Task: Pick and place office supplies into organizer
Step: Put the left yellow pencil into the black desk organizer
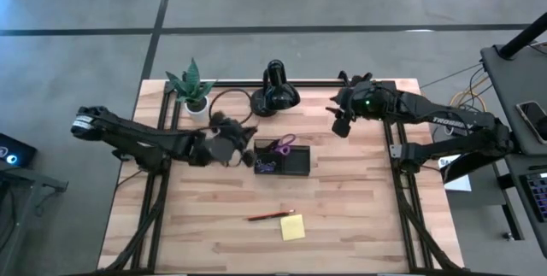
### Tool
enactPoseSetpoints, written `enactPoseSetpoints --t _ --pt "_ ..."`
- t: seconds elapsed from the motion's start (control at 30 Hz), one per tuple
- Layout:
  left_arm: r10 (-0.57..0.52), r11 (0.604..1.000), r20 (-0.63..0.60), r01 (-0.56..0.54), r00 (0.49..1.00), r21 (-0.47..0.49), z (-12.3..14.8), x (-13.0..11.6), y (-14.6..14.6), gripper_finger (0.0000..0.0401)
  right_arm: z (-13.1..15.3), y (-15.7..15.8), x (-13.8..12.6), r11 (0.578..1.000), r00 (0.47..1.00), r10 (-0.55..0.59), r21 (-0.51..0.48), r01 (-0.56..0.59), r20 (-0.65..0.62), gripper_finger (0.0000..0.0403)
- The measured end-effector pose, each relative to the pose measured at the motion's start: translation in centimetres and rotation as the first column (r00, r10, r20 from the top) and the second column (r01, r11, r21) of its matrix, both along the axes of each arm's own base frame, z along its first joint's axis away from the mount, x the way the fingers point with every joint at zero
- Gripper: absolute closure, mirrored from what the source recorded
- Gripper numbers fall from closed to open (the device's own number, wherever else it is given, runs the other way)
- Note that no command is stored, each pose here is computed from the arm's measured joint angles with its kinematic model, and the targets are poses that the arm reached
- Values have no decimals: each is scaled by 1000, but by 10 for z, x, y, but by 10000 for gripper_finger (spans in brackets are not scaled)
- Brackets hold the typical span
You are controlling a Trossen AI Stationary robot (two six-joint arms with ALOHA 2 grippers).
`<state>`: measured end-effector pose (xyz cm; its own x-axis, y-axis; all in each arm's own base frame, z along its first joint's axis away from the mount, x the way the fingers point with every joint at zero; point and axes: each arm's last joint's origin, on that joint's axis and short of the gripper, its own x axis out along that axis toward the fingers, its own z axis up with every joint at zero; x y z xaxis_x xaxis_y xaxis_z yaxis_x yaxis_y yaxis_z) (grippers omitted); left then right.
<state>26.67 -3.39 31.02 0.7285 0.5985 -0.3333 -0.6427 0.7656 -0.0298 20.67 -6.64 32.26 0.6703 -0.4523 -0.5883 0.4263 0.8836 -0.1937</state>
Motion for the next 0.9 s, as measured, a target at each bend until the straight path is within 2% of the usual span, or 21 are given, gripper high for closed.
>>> enactPoseSetpoints --t 0.1,0.2,0.37,0.63,0.8,0.9 --pt "-24 995 8 23 1000 94 6 8 14 401 8 -1 -1 999 999 -28 -26 29 15 267" --pt "-69 990 34 65 997 122 8 19 26 401 12 -1 -1 999 999 -32 -25 33 21 271" --pt "-133 983 35 127 991 130 -7 42 30 401 13 0 -3 998 998 -61 10 60 31 277" --pt "-132 982 20 128 991 135 -43 74 28 401 7 0 -3 998 998 -57 11 57 3 280" --pt "-117 987 -20 118 993 109 -69 81 28 401 5 0 -3 999 999 -38 -8 38 -17 280" --pt "-58 996 -7 58 998 71 -84 76 28 401 3 0 -3 999 999 -27 -20 26 -32 282"
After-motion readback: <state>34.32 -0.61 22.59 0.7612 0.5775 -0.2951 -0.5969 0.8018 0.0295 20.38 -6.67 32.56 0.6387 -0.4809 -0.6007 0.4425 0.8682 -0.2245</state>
